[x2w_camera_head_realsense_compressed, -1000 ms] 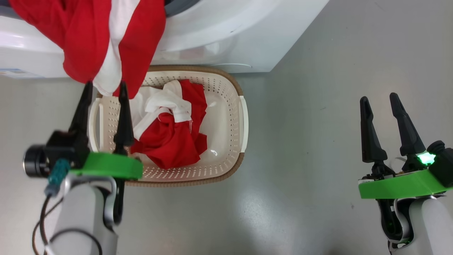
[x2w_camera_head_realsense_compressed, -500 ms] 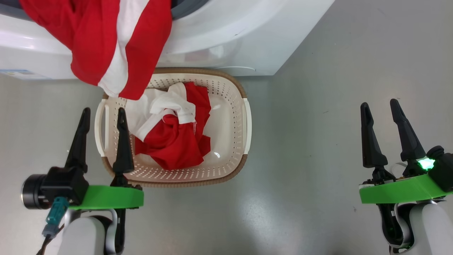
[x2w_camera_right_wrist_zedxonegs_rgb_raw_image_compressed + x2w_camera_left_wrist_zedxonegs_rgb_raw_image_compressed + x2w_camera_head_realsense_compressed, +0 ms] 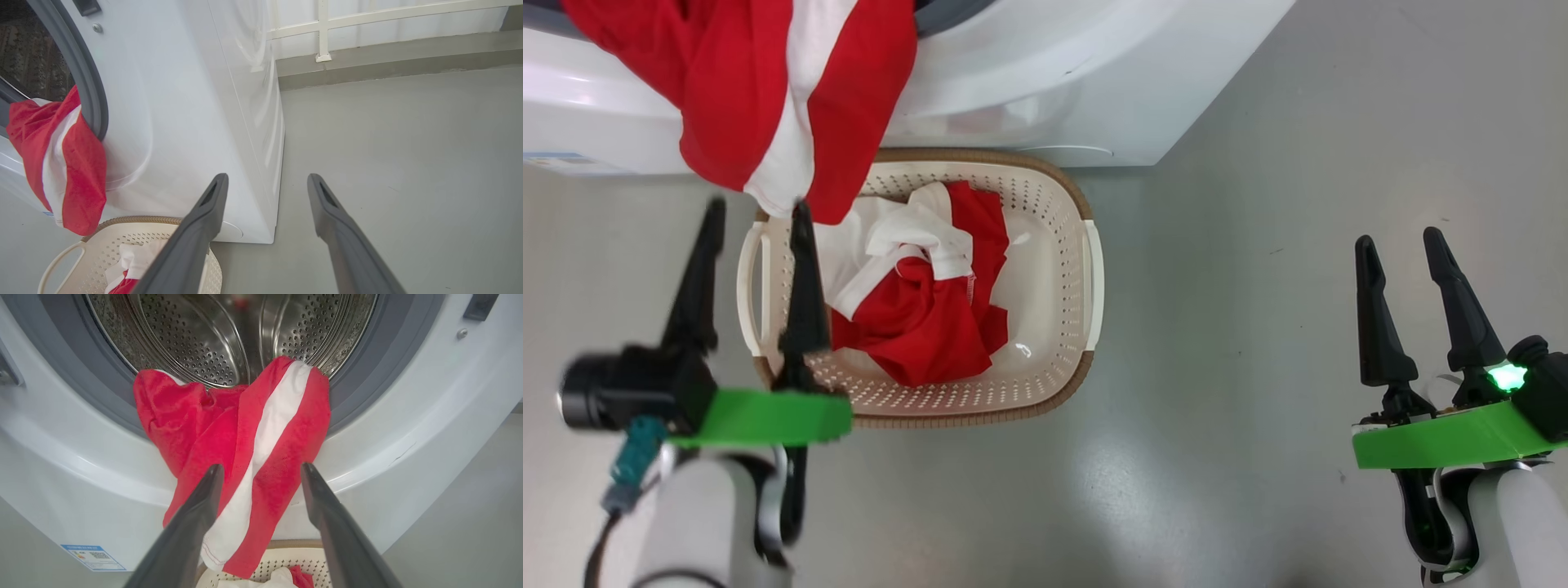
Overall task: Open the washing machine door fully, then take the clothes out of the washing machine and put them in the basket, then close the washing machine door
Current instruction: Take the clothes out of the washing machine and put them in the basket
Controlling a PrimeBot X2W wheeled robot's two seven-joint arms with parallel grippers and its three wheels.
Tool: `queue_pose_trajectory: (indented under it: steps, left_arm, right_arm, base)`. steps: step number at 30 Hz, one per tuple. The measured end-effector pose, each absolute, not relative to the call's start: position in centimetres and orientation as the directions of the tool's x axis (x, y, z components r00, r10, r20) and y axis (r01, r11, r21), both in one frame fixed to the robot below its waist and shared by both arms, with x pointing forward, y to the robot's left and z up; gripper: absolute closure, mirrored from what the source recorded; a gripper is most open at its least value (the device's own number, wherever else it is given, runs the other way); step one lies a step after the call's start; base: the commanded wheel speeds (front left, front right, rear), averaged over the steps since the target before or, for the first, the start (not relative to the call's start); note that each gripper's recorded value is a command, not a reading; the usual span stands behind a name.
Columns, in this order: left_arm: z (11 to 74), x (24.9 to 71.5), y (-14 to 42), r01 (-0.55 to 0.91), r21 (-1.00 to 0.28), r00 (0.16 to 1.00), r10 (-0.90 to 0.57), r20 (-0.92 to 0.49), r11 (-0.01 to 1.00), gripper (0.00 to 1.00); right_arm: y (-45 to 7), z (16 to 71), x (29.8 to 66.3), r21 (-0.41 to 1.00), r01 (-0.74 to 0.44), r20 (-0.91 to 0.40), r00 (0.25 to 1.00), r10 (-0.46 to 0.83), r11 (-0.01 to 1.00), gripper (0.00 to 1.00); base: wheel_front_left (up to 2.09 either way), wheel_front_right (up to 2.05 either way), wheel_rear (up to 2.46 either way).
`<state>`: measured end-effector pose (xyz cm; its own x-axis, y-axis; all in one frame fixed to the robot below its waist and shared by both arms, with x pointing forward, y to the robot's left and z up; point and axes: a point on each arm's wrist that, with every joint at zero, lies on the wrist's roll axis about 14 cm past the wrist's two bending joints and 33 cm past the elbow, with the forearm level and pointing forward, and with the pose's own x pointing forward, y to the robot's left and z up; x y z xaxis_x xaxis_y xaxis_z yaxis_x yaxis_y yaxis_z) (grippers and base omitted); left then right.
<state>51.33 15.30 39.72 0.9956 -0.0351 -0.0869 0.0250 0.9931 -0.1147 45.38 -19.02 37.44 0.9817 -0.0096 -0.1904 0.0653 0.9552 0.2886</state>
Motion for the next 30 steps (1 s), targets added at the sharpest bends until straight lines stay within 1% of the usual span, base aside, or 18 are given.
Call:
queue_pose_trajectory:
  steps: [3,9,15,19,23,30]
  left_arm:
    - [40.7,52.4,15.2,0.042,-0.112,0.998,-0.048,-0.050,0.993,0.00]
    - [43.7,56.5,14.7,0.099,-0.072,0.994,-0.095,0.052,0.992,0.00]
    - [44.2,60.7,13.4,0.162,-0.049,0.986,-0.160,0.037,0.986,0.00]
    - [43.9,63.4,12.6,0.193,-0.035,0.981,-0.194,-0.030,0.981,0.00]
    - [42.0,65.7,11.8,0.225,-0.028,0.960,-0.227,-0.163,0.974,0.00]
    - [39.7,68.0,12.2,0.220,-0.007,0.934,-0.213,-0.286,0.976,0.00]
  right_arm:
    - [-19.0,37.3,45.4,0.289,0.065,-0.193,0.981,-0.009,0.955,0.00]
    - [-18.8,36.9,45.6,0.291,0.064,-0.198,0.980,-0.005,0.955,0.00]
    - [-18.9,36.7,46.0,0.289,0.064,-0.197,0.980,-0.006,0.955,0.00]
    - [-19.1,36.3,46.0,0.288,0.071,-0.207,0.978,-0.011,0.955,0.00]
    - [-19.4,36.1,46.4,0.288,0.077,-0.203,0.979,-0.018,0.954,0.00]
    - [-19.4,35.9,46.7,0.294,0.080,-0.204,0.979,-0.019,0.952,0.00]
  base:
    - [0.00,0.00,0.00]
    - [0.00,0.00,0.00]
    - [0.00,0.00,0.00]
    - [0.00,0.00,0.00]
    - [0.00,0.00,0.00]
    - [0.00,0.00,0.00]
